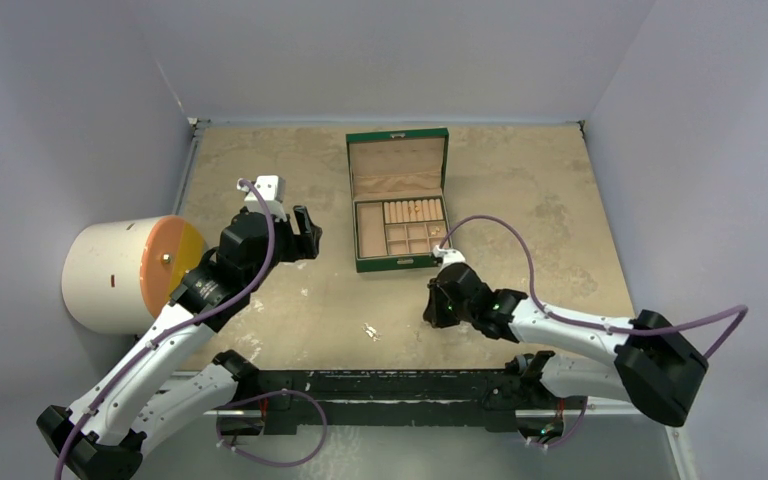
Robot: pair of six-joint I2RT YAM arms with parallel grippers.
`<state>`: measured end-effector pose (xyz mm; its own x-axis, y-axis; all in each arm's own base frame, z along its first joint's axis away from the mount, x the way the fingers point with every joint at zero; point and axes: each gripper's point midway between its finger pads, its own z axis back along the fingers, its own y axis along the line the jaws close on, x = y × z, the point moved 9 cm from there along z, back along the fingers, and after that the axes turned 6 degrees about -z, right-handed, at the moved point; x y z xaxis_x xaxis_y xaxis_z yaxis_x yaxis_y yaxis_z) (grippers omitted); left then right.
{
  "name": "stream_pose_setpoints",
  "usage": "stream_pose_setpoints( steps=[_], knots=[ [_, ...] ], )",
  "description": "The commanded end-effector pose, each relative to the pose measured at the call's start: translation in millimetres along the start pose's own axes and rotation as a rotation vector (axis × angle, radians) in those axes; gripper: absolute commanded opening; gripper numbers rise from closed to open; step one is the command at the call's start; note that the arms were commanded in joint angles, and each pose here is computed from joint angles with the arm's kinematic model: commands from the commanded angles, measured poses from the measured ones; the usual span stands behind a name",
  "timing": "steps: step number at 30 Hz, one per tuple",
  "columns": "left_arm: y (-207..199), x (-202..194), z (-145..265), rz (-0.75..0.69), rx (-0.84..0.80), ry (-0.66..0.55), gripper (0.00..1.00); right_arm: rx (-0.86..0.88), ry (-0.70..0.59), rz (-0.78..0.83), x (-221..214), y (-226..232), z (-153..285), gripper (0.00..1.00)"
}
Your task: Organize the mixed jewelry
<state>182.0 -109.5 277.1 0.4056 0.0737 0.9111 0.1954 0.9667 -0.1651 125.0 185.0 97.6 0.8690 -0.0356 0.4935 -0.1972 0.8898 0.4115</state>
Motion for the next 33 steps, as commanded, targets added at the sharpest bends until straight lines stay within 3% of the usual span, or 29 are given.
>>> stream_pose_setpoints(
  steps=[1,9,22,33],
  knots=[
    [0.3,7.2,2.3,0.001,-0.009,-0.040,0.70,-0.022,-0.145,-0.004,24.3,9.2,18.2,0.00],
    [-0.1,7.0,1.7,0.000,-0.011,-0.038,0.70,-0.074,-0.335,-0.010,61.8,21.3,46.0,0.00],
    [-0.6,6.6,1.0,-0.001,-0.014,-0.035,0.70,-0.194,-0.600,0.150,140.9,57.5,58.3,0.00],
    [-0.1,7.5,2.6,0.000,-0.015,-0.041,0.70,-0.260,-0.600,0.197,178.4,59.0,5.3,0.00]
  ],
)
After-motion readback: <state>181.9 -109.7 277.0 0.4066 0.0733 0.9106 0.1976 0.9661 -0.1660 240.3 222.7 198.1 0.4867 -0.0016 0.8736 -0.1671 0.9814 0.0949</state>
